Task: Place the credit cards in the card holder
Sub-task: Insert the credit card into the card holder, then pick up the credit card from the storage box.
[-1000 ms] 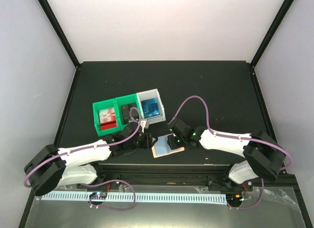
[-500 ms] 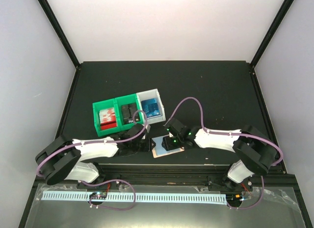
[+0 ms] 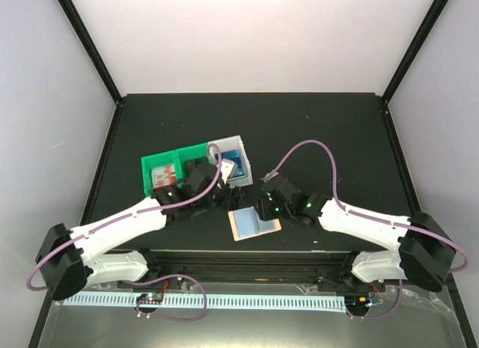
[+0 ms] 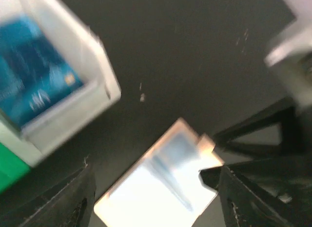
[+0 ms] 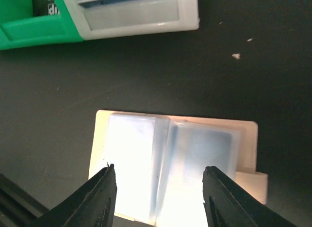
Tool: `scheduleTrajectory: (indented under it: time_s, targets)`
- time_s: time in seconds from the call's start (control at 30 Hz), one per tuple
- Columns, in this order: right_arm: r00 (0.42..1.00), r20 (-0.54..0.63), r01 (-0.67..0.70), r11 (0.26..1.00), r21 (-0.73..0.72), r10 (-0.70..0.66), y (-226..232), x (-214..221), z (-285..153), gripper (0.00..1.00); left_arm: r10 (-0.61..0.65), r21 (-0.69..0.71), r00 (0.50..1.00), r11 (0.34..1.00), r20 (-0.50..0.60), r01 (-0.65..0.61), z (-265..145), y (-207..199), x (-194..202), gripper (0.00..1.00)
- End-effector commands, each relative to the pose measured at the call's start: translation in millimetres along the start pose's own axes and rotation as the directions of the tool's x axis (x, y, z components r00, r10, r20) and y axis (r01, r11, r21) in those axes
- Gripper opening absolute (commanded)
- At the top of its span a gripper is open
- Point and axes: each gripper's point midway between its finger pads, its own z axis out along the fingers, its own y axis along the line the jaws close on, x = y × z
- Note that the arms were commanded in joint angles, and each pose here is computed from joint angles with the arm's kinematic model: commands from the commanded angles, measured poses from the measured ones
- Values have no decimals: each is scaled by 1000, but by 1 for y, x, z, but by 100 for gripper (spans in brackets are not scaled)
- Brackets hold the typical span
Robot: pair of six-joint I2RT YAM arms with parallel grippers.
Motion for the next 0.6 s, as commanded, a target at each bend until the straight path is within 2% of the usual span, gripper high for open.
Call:
scheduleTrajectory:
  time_s: [0.0,0.1,0.3,0.37,0.57]
  targets:
    - [999,34,-10,995,100,6,-23,-3,-6,51,316,-137,949,940,7,-313,-33,4,-38,74]
    - [999,30,-14,997,76,12,-18,-2,-5,51,441,-143,895,884,-62,-445,-33,0,-51,76]
    - [999,15,-51,999,14,50,-13,7,-2,51,634,66,747,769,-198,-635,0,-17,-35,77]
    - [998,16,-61,998,14,61,-15,10,-2,51,637,75,730,764,-245,-641,13,-9,-36,77]
    - [995,30,-95,995,34,94,-27,16,-7,51,589,57,725,788,-357,-613,50,27,-46,77]
